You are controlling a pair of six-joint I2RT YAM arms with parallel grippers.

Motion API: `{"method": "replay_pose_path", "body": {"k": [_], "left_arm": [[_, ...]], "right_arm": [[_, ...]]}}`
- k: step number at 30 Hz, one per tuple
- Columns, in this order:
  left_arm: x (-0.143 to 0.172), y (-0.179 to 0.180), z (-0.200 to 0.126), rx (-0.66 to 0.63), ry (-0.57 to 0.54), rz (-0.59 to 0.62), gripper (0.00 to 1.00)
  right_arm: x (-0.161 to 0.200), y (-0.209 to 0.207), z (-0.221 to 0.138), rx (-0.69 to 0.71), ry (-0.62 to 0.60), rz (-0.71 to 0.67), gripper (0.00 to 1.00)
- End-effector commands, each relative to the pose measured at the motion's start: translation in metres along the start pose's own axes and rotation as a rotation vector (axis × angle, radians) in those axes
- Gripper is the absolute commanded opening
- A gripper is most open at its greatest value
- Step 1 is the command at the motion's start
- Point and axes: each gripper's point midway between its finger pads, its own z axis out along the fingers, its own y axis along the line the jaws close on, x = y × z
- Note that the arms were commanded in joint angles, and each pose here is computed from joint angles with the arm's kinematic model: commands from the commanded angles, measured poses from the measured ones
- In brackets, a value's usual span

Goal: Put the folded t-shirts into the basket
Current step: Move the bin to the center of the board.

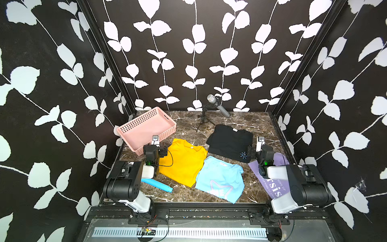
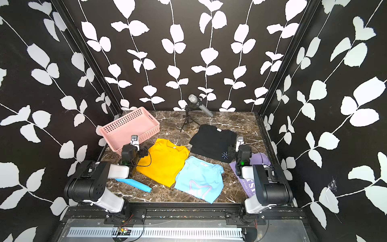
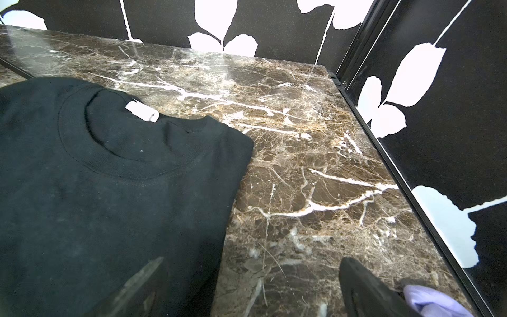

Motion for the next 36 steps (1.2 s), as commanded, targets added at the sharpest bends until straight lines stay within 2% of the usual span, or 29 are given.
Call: {"method": "replay_pose_path", "body": {"k": [1,17,20,23,24,26,28,31,33,36], "left_arm": [[-0.015,0.007,0.002,-0.023,-0.048,-0.002,0.98],[-0.015,0.006,0.002,-0.021,-0.048,-0.003,0.99],[-0.023,0.005,-0.004,-0.005,-0.069,0.004,0.98],[-0.035,0.026,-0.019,-0.097,-0.013,-0.042,0.99],[-0.041,0.039,-0.026,-0.158,0.01,-0.086,0.98],[-0.054,0.056,-0.04,-0.236,0.012,-0.173,0.99],[-0.064,0.056,-0.049,-0.218,0.001,-0.253,0.98],[-0.083,0.044,-0.058,-0.121,0.009,-0.331,0.98],[-0.094,0.03,-0.054,-0.041,0.051,-0.316,0.98],[-0.105,0.003,-0.029,0.1,0.166,-0.252,0.98]], "right_arm": [[-0.017,-0.004,0.002,0.014,-0.056,0.01,0.98],[-0.018,-0.004,0.002,0.013,-0.057,0.011,0.98],[-0.032,-0.009,-0.004,0.035,-0.069,0.019,0.99],[-0.055,-0.034,-0.026,0.156,-0.051,0.075,0.98],[-0.068,-0.048,-0.039,0.219,-0.082,0.146,0.99],[-0.09,-0.056,-0.058,0.243,-0.125,0.196,0.98],[-0.113,-0.054,-0.075,0.205,-0.121,0.215,0.98],[-0.143,-0.029,-0.093,0.044,-0.114,0.228,0.98],[-0.159,-0.001,-0.102,-0.07,-0.111,0.221,0.98],[-0.169,0.055,-0.109,-0.242,-0.05,0.133,0.98]]}}
